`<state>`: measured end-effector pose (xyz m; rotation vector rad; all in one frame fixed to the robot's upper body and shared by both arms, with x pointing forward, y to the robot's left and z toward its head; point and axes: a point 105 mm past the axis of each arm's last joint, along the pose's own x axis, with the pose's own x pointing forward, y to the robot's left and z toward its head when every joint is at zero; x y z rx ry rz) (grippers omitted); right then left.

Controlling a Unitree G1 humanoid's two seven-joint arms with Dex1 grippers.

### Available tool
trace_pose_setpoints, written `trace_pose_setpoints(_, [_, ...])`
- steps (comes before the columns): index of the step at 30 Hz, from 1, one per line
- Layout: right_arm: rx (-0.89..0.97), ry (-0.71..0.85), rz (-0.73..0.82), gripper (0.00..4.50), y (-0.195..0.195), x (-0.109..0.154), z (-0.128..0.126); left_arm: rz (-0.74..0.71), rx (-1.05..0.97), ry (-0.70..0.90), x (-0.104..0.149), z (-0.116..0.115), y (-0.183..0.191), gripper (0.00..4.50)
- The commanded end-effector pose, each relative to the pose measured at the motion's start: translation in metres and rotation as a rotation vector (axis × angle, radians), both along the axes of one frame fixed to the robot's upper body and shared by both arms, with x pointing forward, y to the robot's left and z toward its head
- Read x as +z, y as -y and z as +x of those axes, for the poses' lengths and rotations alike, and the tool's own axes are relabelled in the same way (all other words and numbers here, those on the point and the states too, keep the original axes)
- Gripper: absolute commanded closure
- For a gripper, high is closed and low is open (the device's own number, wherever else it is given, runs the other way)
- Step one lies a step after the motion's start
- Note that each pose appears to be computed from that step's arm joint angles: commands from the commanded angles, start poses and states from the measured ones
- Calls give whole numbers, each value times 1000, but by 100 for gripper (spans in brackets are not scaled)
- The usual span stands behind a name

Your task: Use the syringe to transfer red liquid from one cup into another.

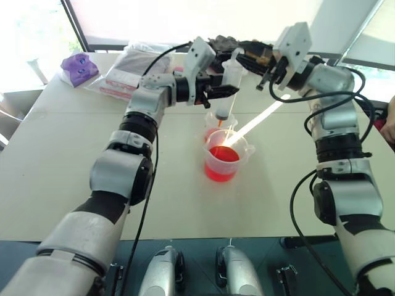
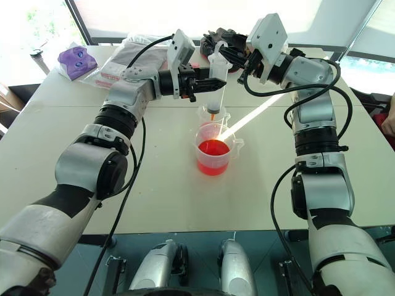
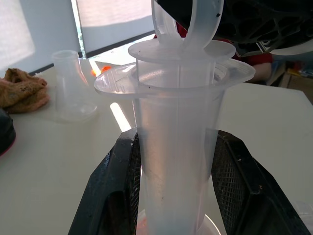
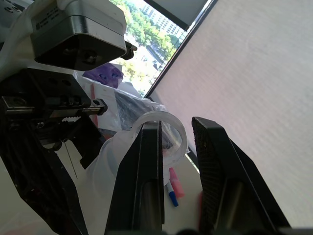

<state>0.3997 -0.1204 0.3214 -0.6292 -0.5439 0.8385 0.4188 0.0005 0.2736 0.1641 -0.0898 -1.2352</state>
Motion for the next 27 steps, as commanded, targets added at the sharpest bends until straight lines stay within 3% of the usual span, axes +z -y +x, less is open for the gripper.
trace_pose_setpoints(1, [10,-58,-40,280,-6,-18,4,-125,-55,165,57,-15,6,293])
trace_pose_setpoints(7, [-72,14,-22,12,10,-3,7,-123,-53,163,55,-15,5,293])
trace_pose_setpoints(13, [-155,99,23,5,36,21,5,-138,-42,178,62,-15,3,293])
trace_pose_setpoints(27, [-289,101,23,5,96,33,-20,-147,70,149,92,-12,-35,293])
